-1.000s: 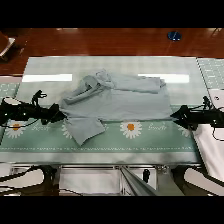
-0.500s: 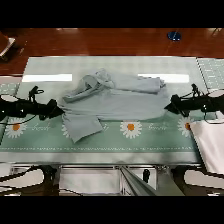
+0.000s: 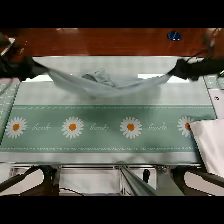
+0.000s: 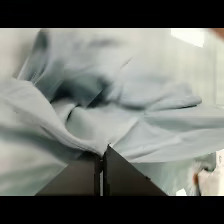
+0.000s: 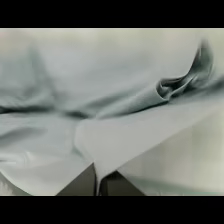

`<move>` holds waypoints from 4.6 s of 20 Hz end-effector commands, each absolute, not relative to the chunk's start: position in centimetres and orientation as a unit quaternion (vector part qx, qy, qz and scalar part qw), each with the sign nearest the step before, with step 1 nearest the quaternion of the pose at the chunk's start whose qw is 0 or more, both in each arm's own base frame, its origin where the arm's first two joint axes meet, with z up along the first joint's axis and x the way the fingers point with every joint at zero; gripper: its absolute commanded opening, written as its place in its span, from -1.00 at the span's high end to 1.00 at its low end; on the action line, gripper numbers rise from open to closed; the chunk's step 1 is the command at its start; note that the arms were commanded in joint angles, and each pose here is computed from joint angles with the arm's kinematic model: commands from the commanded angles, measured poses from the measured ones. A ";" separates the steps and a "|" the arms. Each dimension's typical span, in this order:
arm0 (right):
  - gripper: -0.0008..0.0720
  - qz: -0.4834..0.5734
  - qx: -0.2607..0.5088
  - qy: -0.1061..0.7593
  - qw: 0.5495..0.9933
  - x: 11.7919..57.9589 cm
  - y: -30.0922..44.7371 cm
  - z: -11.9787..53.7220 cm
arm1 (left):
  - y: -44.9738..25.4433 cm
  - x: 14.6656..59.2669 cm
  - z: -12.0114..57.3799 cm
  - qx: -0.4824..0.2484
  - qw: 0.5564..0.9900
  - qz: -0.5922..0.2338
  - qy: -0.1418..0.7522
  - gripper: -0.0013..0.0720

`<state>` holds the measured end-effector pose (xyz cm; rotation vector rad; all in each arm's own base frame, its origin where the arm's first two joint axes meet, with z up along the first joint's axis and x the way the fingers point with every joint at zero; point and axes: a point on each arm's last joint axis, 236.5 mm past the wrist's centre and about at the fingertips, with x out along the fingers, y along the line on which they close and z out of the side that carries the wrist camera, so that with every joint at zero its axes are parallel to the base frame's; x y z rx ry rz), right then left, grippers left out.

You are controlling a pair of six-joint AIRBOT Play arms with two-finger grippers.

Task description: Fold the shirts.

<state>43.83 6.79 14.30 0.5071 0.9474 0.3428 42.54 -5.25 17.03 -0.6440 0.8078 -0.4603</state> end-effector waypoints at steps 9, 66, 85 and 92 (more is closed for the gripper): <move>0.91 0.072 0.004 0.066 0.995 20.8 3.7 47.6 | -1.4 22.2 47.8 -0.029 0.998 -0.018 -0.044 0.92; 0.90 0.036 0.163 0.704 0.691 38.8 0.6 -8.3 | -2.0 38.3 -7.5 -0.114 0.678 -0.163 0.707 0.91; -0.15 -0.012 0.276 0.554 0.785 28.8 -2.8 -2.2 | 2.8 24.1 -6.9 -0.309 0.692 -0.028 0.652 -0.42; -0.14 0.045 0.333 0.565 0.754 24.3 3.0 -4.5 | 0.1 18.9 -9.8 -0.348 0.639 -0.012 0.686 -0.42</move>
